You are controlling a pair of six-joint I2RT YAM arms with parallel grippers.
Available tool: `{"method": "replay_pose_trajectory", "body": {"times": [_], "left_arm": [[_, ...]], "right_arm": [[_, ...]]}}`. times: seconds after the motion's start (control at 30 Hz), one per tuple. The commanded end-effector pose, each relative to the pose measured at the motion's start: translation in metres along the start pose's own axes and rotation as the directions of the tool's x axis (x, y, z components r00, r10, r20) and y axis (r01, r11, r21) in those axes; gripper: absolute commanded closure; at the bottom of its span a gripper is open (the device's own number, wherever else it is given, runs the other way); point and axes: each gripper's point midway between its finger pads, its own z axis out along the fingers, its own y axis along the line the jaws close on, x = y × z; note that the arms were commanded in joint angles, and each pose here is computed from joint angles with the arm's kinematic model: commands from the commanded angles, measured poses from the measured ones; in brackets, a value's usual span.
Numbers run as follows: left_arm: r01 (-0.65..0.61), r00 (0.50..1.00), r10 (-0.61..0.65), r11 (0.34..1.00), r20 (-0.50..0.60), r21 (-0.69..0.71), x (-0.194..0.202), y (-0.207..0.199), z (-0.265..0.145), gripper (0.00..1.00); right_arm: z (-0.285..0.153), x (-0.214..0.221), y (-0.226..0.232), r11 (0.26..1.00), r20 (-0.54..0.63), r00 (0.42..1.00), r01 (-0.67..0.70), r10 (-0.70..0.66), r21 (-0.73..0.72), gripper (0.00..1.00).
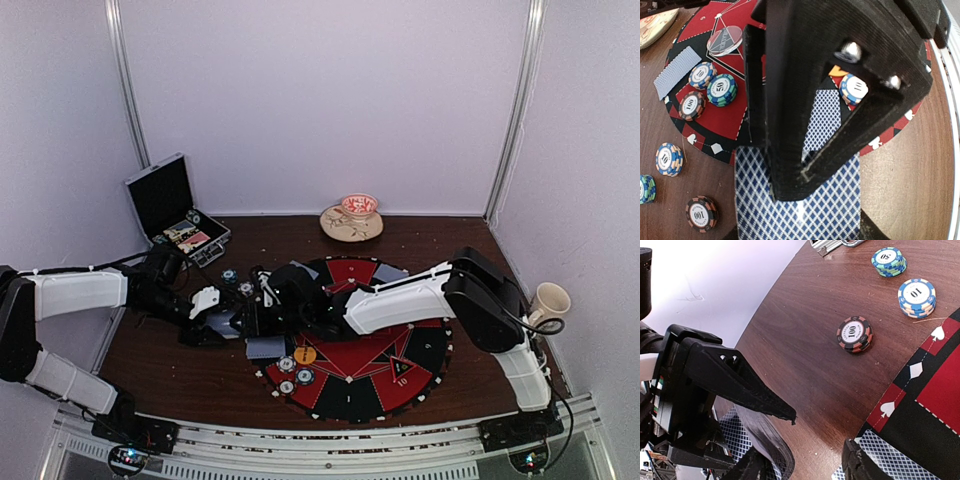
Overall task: Distribute texas hold em gaming equipment
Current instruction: Pick up the poker card from the face-down deck piles.
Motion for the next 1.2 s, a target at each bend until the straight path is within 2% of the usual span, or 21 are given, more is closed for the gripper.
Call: {"method": "replay_pose_trajectory", "body": {"times": [0.0,0.37,0.6,0.83,1.17], "left_arm": [[-0.016,0.999,0.016,1.0,0.039,0.003,-0.008,0.001,-0.002,0.48],[-0.013,0.999,0.013,1.0,0.035,0.006,-0.007,0.001,-0.001,0.48],[-0.014,0.999,0.014,1.0,0.034,0.007,-0.006,0.001,0.0,0.48],[-0.014,0.999,0.014,1.0,0.036,0.007,-0.006,0.001,-0.001,0.48],[-0.011,0.999,0.01,1.0,0.034,0.006,-0.006,0.001,0.0,0.48]], "right_arm": [[-0.013,-0.016,-0.011,0.999,0.036,0.999,0.005,-0.007,0.052,0.49],[-0.017,-0.018,0.018,0.998,0.031,1.0,0.008,-0.006,-0.066,0.7],[-0.017,-0.016,0.029,0.991,0.016,1.0,-0.012,0.014,-0.131,0.77],[-0.023,-0.017,0.033,0.99,0.02,1.0,-0.016,0.019,-0.143,0.9],[-0.03,-0.016,0.041,0.983,0.009,1.0,-0.02,0.022,-0.185,1.0]]}}
